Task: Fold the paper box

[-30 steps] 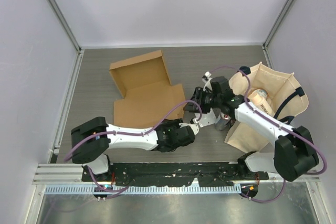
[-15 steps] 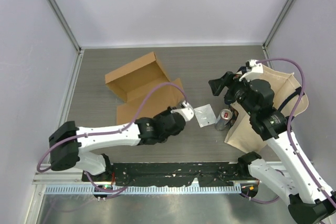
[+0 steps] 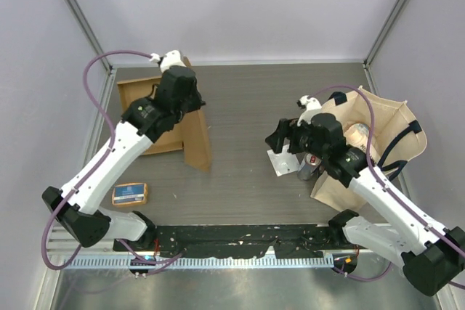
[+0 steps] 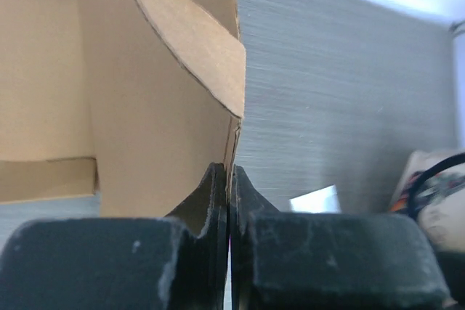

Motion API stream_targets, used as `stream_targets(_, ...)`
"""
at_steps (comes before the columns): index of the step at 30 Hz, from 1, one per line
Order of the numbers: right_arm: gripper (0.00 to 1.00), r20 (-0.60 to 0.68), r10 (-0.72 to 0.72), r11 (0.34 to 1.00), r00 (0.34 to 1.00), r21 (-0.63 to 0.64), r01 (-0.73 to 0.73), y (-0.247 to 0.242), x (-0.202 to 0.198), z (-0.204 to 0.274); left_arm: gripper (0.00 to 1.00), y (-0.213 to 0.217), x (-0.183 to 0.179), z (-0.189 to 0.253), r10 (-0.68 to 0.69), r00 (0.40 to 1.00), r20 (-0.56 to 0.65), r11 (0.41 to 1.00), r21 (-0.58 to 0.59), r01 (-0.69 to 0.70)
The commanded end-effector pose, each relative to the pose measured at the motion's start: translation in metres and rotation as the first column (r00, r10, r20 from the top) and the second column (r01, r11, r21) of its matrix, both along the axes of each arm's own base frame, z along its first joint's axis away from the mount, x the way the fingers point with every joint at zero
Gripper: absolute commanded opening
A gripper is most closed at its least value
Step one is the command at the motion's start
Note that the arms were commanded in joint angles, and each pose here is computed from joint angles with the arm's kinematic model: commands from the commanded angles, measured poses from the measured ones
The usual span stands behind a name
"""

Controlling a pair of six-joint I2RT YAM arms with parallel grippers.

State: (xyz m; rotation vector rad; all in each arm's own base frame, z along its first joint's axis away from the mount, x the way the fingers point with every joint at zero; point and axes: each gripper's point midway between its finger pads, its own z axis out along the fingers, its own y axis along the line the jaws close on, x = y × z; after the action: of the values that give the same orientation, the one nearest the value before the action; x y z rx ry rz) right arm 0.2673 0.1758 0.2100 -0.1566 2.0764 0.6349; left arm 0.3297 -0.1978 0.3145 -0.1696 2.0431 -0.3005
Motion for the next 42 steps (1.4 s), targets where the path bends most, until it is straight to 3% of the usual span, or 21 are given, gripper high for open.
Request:
stream_targets(1, 0.86, 0.155, 0.204, 0.979, 0.967, -0.004, -0.206, 0.05, -0.018, 0.023, 0.0, 0.012, -0.008, -0.004, 0.164, 0.952, -0.259, 0.925, -0.296, -0.24)
stream_targets(3, 0.86, 0.177, 0.235, 0.972, 0.956, -0.044, -0.231, 0.061, -0.024, 0.019, 0.0, 0.024, -0.004, -0.005, 0.244, 0.903, -0.354, 0.851, -0.369, -0.374)
stream_targets(11, 0.86, 0.267, 0.329, 0.944, 0.906, -0.081, -0.319, 0.099, -0.042, 0.015, 0.0, 0.039, 0.017, -0.011, 0.301, 0.788, -0.536, 0.649, -0.491, -0.582)
stream_targets(19, 0.84, 0.312, 0.145, 0.989, 0.939, -0.044, -0.139, 0.088, -0.015, 0.017, 0.0, 0.043, 0.013, -0.034, 0.266, 0.723, -0.637, 0.492, -0.556, -0.67)
stream_targets(23, 0.71, 0.32, 0.101, 0.995, 0.942, -0.046, -0.091, 0.081, -0.01, 0.004, 0.0, 0.05, 0.011, -0.043, 0.286, 0.683, -0.672, 0.44, -0.542, -0.716)
stream_targets(28, 0.6, 0.376, 0.135, 0.991, 0.917, -0.058, -0.122, 0.085, -0.009, 0.001, 0.0, 0.052, 0.007, -0.049, 0.294, 0.655, -0.696, 0.418, -0.523, -0.743)
stream_targets(31, 0.39, 0.398, 0.133, 0.991, 0.908, -0.05, -0.124, 0.087, -0.007, 0.003, 0.0, 0.055, 0.005, -0.05, 0.301, 0.656, -0.692, 0.4, -0.532, -0.746)
stream_targets(32, 0.25, 0.4, 0.132, 0.991, 0.907, -0.055, -0.12, 0.086, -0.006, -0.001, 0.0, 0.054, 0.008, -0.048, 0.297, 0.671, -0.68, 0.394, -0.553, -0.734)
stream_targets(34, 0.15, 0.431, 0.122, 0.992, 0.894, -0.037, -0.118, 0.086, -0.005, 0.006, 0.0, 0.055, 0.006, -0.048, 0.29, 0.69, -0.663, 0.392, -0.575, -0.718)
stream_targets(35, 0.03, 0.445, 0.134, 0.991, 0.886, -0.049, -0.125, 0.086, -0.005, 0.006, 0.03, 0.053, 0.014, -0.039, 0.278, 0.735, -0.619, 0.391, -0.626, -0.675)
stream_targets(36, 0.02, 0.453, 0.147, 0.989, 0.879, -0.052, -0.139, 0.086, -0.004, 0.007, 0.25, 0.054, 0.014, -0.037, 0.273, 0.761, -0.589, 0.405, -0.647, -0.646)
stream_targets(38, 0.02, 0.476, 0.196, 0.98, 0.857, -0.072, -0.184, 0.09, -0.004, 0.012, 0.49, 0.059, 0.015, -0.032, 0.28, 0.802, -0.528, 0.458, -0.661, -0.594)
stream_targets(39, 0.02, 0.469, 0.189, 0.982, 0.862, -0.088, -0.168, 0.085, 0.006, 0.009, 0.76, 0.063, 0.013, -0.03, 0.288, 0.813, -0.506, 0.483, -0.656, -0.58)
stream_targets(41, 0.01, 0.443, 0.249, 0.968, 0.861, -0.107, -0.226, 0.088, 0.011, 0.008, 0.99, 0.078, 0.008, -0.023, 0.321, 0.851, -0.416, 0.579, -0.625, -0.524)
stream_targets(42, 0.01, 0.427, 0.257, 0.966, 0.867, -0.109, -0.233, 0.082, 0.018, 0.006, 1.0, 0.084, 0.004, -0.025, 0.334, 0.855, -0.398, 0.611, -0.6, -0.517)
